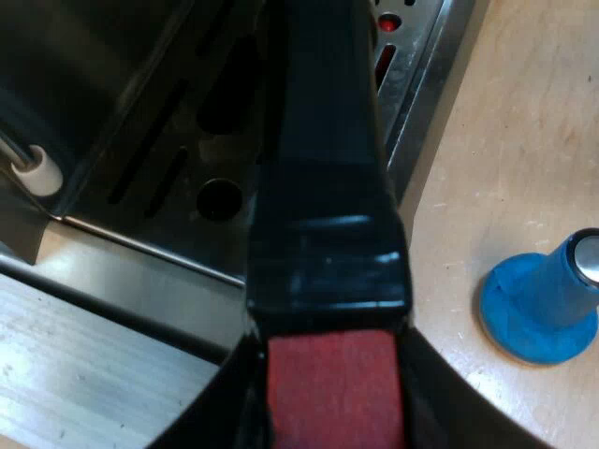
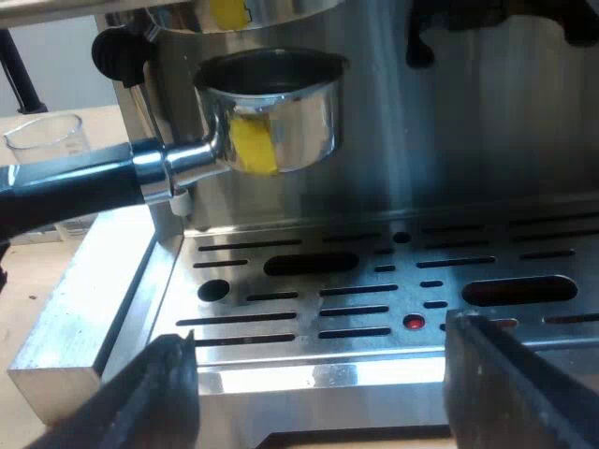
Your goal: Put the handle in the coffee machine
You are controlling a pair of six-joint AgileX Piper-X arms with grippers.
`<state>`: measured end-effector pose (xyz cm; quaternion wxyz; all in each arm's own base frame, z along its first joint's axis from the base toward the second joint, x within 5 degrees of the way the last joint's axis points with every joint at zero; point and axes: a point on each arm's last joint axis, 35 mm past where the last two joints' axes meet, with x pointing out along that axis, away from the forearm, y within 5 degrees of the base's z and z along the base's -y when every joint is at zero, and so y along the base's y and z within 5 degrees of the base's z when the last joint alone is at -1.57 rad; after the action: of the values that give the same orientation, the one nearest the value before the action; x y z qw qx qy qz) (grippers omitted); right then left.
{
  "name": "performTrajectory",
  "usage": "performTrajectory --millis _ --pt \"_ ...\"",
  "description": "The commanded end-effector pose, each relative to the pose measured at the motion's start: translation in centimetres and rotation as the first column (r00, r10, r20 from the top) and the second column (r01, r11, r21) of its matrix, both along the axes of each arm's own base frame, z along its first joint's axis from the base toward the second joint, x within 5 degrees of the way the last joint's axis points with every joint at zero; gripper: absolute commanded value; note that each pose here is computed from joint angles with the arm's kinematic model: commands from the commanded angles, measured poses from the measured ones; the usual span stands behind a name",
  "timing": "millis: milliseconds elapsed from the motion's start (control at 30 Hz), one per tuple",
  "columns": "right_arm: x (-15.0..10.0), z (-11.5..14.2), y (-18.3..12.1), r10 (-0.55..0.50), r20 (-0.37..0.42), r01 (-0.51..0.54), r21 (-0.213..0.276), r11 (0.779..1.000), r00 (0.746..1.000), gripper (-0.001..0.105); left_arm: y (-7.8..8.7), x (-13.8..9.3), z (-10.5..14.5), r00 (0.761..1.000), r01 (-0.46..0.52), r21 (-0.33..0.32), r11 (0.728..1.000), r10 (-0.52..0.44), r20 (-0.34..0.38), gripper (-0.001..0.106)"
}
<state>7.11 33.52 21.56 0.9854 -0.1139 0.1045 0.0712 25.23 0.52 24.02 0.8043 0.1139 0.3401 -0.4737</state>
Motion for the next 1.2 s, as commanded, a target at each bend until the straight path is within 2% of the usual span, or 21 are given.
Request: performTrajectory --millis 33,133,300,733,900,1033,1200 --pt "0.09 0.27 0.01 0.003 0.024 -0.001 -0.069 0.998 1.0 0.058 -0.14 0.26 0.73 0.999 0.022 -0.048 0.999 -0.02 0.039 0.0" --pt "0.1 0.28 -0.01 0.008 0.03 -0.005 -0.104 0.995 1.0 0.058 -0.04 0.28 0.63 1.0 0.004 -0.014 1.0 -0.003 0.031 0.0" --pt "0.1 0.29 -0.02 0.004 0.034 0.0 -0.105 0.995 0.999 0.058 -0.05 0.26 0.63 0.998 -0.057 -0.045 0.997 0.056 -0.037 0.0" --pt "0.1 0.29 -0.02 0.004 0.034 0.0 -0.105 0.995 0.999 0.058 -0.02 0.5 0.73 0.999 -0.052 -0.043 0.998 0.052 -0.007 0.0" --pt "0.12 0.49 0.17 0.003 0.038 0.0 -0.073 0.997 0.999 0.058 -0.05 0.26 0.63 0.998 -0.054 -0.045 0.998 0.053 -0.035 0.0" --pt "0.15 0.77 0.43 0.004 0.041 -0.002 -0.027 1.0 0.999 0.058 -0.09 0.23 0.66 0.998 -0.048 -0.06 0.997 0.046 -0.036 0.0" --pt "0.17 1.01 0.62 0.003 0.044 -0.003 0.008 1.0 0.999 0.058 -0.2 0.13 0.73 1.0 -0.006 -0.086 0.996 0.006 -0.01 0.0"
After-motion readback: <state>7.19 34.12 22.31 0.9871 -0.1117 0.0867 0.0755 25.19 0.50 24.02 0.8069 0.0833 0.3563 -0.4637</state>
